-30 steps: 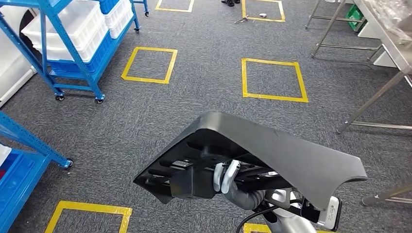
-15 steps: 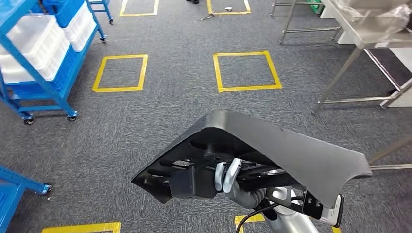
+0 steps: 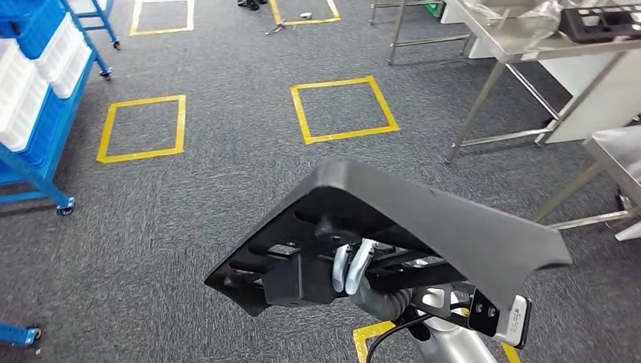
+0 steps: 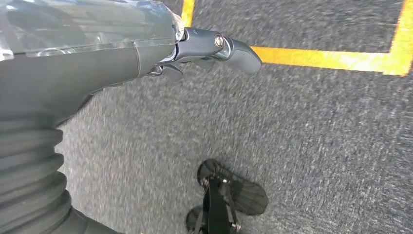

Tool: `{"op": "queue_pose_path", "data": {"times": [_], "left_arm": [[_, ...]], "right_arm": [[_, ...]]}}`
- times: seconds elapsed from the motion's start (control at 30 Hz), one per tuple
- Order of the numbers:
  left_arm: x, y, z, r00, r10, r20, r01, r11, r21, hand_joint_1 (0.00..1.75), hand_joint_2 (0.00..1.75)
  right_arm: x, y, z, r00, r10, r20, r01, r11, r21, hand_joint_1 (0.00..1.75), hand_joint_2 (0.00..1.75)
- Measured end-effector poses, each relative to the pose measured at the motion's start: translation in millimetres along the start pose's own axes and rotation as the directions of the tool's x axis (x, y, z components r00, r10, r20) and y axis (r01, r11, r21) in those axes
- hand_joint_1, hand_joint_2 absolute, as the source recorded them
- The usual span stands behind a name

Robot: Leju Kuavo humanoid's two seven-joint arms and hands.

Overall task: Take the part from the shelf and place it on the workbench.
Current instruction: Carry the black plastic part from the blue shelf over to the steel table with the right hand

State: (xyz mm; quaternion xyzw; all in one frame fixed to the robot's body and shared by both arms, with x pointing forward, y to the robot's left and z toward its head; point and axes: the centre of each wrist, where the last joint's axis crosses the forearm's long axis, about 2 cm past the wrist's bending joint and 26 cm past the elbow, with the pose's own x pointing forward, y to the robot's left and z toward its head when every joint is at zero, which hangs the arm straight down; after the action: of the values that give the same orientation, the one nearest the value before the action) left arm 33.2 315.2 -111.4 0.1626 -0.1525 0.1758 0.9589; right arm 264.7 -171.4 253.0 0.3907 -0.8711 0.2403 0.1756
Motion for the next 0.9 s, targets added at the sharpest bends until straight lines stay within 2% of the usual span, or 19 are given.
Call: {"op": "queue_pose_path", "data": {"times": [0.2, 0.9], "left_arm": [[-1.0, 0.4, 0.1, 1.0, -0.009, 0.001, 0.009, 1.0, -0.005, 0.0, 1.75], [1.5, -2.1, 0.2, 1.0, 0.002, -0.011, -0.002, 1.0, 0.0, 0.0, 1.75]], "right_arm": [[0.2, 2.9, 7.1, 1.0, -0.002, -0.02, 0.002, 1.0, -0.011, 1.71, 1.75], [1.4, 1.9, 7.6, 1.0, -0.005, -0.018, 0.005, 1.0, -0.006, 1.71, 1.75]]}}
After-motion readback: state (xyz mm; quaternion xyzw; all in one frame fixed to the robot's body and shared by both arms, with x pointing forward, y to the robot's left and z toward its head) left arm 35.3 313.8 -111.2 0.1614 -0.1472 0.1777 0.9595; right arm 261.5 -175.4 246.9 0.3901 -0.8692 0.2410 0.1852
